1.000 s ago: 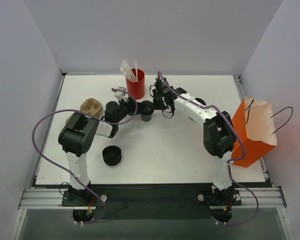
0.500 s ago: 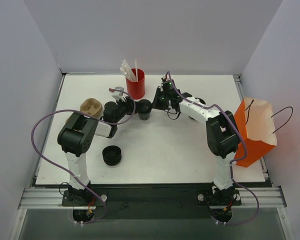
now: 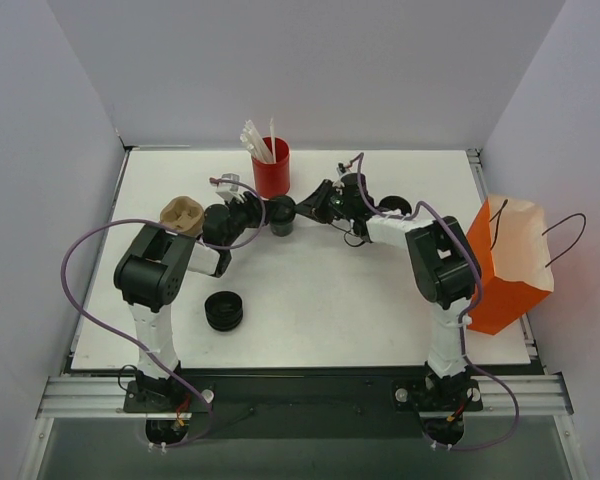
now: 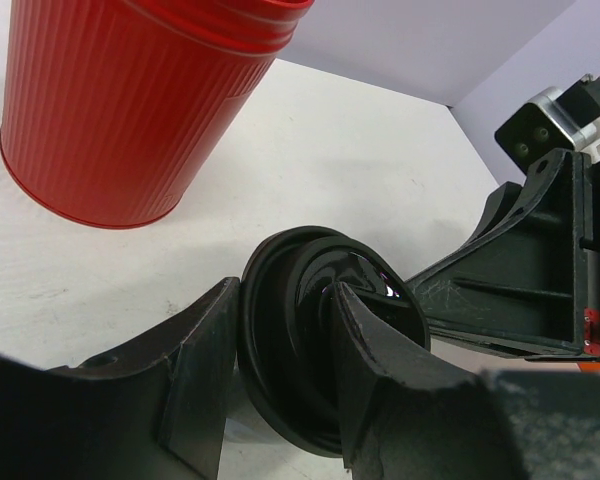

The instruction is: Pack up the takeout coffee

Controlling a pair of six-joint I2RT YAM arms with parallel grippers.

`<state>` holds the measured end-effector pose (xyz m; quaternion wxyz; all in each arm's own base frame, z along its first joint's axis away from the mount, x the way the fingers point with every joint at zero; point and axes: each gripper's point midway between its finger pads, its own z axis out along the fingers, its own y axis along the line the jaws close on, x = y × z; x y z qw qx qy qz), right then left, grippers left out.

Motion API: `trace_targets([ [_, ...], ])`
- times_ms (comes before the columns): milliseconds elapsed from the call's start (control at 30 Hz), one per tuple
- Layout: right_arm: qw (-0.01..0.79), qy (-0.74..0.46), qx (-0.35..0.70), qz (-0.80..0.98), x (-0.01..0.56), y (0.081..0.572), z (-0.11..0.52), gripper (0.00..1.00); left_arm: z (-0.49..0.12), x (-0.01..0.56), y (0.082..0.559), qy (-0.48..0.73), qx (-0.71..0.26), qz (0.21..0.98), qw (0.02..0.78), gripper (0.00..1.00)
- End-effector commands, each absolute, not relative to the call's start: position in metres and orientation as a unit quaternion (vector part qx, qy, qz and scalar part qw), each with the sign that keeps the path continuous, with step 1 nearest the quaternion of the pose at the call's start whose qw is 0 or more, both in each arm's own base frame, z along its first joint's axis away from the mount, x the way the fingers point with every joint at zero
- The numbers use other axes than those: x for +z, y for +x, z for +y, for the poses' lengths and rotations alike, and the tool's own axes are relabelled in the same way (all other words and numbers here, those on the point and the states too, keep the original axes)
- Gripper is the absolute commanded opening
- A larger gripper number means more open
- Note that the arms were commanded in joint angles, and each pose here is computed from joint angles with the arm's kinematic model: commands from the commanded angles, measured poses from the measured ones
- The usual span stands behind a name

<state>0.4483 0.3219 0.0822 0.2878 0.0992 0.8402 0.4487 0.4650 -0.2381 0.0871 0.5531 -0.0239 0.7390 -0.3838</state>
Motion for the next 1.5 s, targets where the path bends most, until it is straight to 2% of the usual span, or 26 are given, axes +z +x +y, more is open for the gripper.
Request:
trace_targets([
  [0, 0.029, 0.076, 0.439, 0.895, -0.023, 0.308, 0.367, 0.11, -0.240, -0.122, 0.265, 0.033, -0.323, 0.936, 0.139, 0.44],
  [167, 0.080, 0.051, 0.414, 0.906, 0.011, 0.319, 0.354, 0.14, -0.242, -0.113, 0.267, 0.034, -0.331, 0.932, 0.142, 0.44],
  [367, 0.156, 0.043, 0.399, 0.903, 0.064, 0.349, 0.327, 0.32, -0.245, -0.101, 0.272, 0.042, -0.335, 0.930, 0.145, 0.44],
  [500, 0.196, 0.024, 0.405, 0.893, 0.091, 0.359, 0.317, 0.40, -0.245, -0.094, 0.279, 0.051, -0.330, 0.931, 0.147, 0.44],
  [867, 0.264, 0.005, 0.360, 0.895, 0.129, 0.364, 0.287, 0.48, -0.251, -0.059, 0.291, 0.077, -0.345, 0.923, 0.150, 0.44],
  [1100, 0.306, 0.007, 0.292, 0.906, 0.151, 0.365, 0.250, 0.49, -0.262, -0.025, 0.304, 0.092, -0.364, 0.912, 0.164, 0.45],
  [1467, 0.309, 0.002, 0.269, 0.912, 0.151, 0.352, 0.215, 0.50, -0.286, 0.069, 0.339, 0.118, -0.400, 0.885, 0.207, 0.53],
])
